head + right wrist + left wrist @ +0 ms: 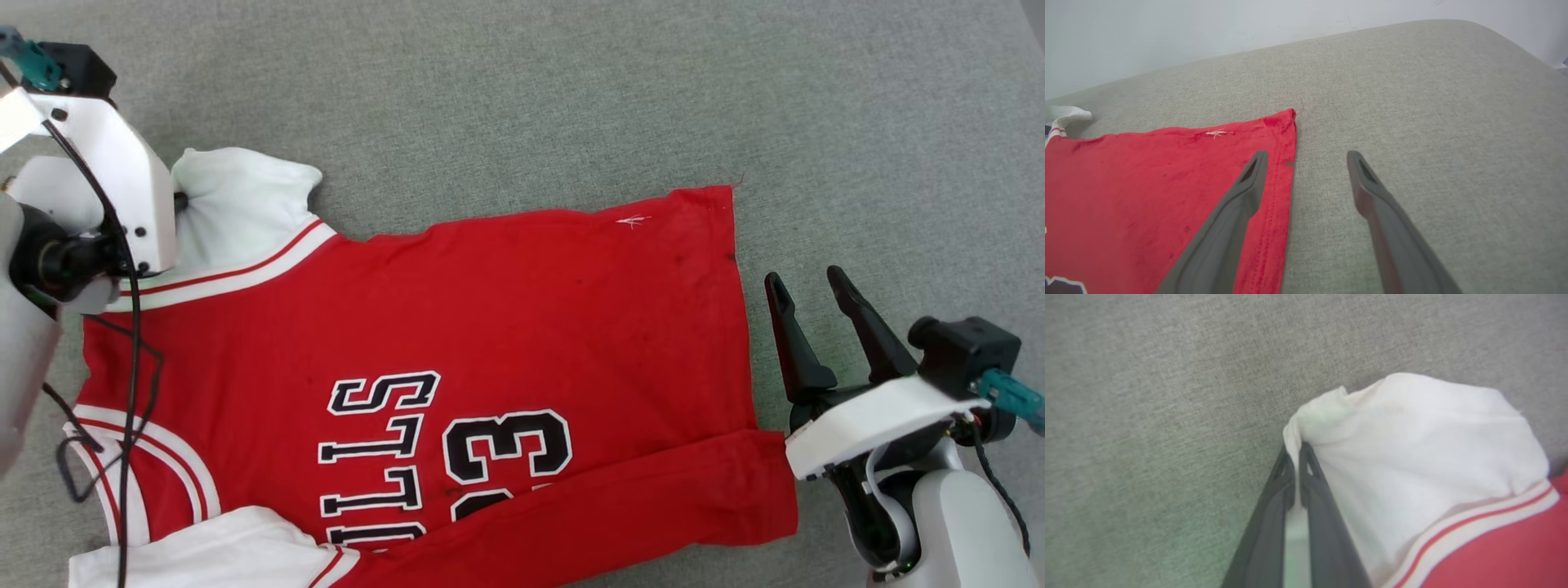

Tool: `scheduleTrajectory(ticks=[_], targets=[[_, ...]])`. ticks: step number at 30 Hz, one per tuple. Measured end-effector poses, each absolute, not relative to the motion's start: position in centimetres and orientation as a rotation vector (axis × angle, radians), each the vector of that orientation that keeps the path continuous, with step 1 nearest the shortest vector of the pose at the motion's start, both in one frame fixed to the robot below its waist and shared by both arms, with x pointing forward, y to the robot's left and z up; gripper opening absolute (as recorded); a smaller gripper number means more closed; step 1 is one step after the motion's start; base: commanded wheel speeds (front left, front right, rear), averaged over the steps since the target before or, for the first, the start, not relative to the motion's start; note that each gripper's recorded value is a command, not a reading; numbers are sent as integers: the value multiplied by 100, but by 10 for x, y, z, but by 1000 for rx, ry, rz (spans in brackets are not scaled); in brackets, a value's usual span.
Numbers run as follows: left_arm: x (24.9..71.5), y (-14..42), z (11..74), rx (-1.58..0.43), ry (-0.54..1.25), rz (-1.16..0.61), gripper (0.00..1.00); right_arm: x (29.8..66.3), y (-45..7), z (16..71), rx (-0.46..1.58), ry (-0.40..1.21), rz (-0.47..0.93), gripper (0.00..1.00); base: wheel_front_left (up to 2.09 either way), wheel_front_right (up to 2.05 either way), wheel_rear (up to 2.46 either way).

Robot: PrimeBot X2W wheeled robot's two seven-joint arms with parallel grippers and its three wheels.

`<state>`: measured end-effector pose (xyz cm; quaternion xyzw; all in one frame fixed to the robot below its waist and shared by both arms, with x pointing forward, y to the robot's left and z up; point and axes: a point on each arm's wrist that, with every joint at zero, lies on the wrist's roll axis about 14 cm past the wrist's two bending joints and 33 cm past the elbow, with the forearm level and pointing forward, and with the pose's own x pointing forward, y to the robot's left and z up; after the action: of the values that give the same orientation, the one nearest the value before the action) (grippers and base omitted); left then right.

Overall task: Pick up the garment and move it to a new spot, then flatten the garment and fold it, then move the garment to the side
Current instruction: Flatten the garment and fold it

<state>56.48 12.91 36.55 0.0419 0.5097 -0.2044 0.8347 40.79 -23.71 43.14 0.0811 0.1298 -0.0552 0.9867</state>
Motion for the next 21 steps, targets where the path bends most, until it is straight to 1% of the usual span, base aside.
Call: scheduleTrajectory(ticks=[2, 6, 10, 15, 21], targets=[[566, 127, 370, 39, 1056, -422, 0, 410, -238, 431, 176, 271, -112, 100, 0, 0, 0], [567, 125, 380, 5, 1000, -414, 0, 412, -243, 427, 215, 313, -118, 100, 0, 0, 0], [572, 126, 397, -16, 921, -402, 0, 415, -255, 416, 226, 421, -112, 100, 0, 0, 0], [574, 127, 418, -35, 830, -400, 0, 430, -254, 408, 232, 563, -55, 100, 0, 0, 0], [570, 135, 436, -39, 766, -395, 0, 456, -232, 404, 208, 688, 55, 100, 0, 0, 0]])
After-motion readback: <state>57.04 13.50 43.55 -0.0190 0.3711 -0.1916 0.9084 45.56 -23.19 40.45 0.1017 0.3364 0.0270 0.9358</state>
